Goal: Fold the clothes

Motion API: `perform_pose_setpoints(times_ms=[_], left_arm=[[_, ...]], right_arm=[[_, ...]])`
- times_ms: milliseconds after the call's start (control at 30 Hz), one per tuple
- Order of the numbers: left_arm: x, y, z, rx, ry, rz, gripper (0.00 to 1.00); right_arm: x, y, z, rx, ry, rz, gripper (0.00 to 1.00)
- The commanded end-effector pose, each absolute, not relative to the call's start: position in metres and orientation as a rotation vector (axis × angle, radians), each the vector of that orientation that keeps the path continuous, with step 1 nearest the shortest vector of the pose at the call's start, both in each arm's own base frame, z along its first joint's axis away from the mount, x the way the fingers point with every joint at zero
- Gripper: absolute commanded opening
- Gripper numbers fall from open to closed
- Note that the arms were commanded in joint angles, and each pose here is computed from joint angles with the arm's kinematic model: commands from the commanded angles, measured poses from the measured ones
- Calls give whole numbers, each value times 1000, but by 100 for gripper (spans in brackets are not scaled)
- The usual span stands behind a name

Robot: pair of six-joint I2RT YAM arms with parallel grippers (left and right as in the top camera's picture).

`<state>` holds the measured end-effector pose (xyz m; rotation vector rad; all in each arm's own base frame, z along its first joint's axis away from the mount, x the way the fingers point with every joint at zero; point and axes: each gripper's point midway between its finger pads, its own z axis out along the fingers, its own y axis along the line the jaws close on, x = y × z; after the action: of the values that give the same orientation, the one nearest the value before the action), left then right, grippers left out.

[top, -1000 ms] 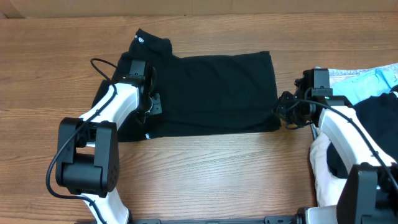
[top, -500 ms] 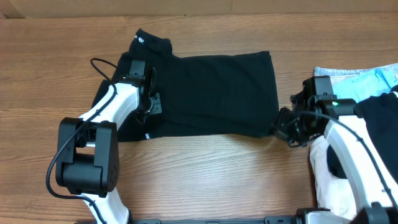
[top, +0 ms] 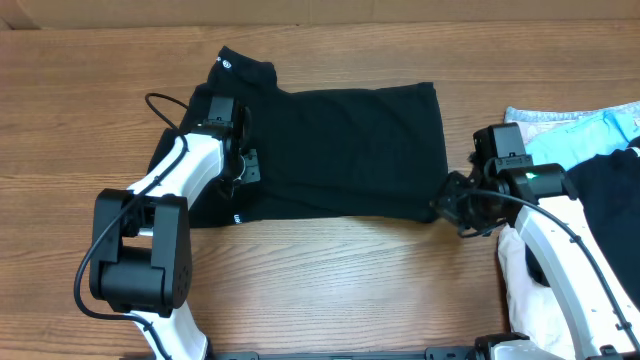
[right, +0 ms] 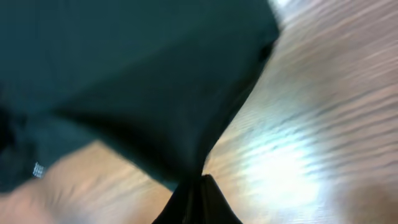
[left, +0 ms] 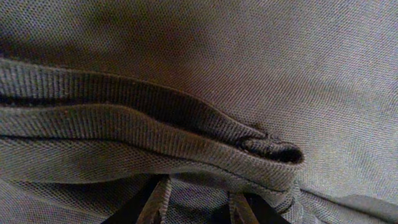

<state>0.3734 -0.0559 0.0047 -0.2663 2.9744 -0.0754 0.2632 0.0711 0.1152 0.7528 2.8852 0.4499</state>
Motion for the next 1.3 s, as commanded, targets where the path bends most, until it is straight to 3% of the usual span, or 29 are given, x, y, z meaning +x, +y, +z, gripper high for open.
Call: perform_pose_setpoints(times_ms=[0,333,533,633,700,767,967,1267], left_arm=[[380,-53,7,-269,2959,-59,36],[380,-53,7,-269,2959,-59,36],[380,-53,7,-269,2958,-59,36],[380,-53,7,-269,2958,-59,36],[380,-53,7,-268,2958,-59,36],[380,-53,7,-268,2958,-59,36],[381,-53,7,-268,2956,-59,36],[381,-54,7,-269,2956,-60,36]], right_arm=[[277,50,121,862,2782,294,4],[296,29,91,989,2770,185,4],[309,81,112,512,2817,570,4],[293,138,154,76,2740,991,4],[276,157,168,-12,2725,1102,4],[266,156,162,93,2801,1032,4],[245,118,125,782,2957,575,4],[269,59,107,1044,2778,207,4]])
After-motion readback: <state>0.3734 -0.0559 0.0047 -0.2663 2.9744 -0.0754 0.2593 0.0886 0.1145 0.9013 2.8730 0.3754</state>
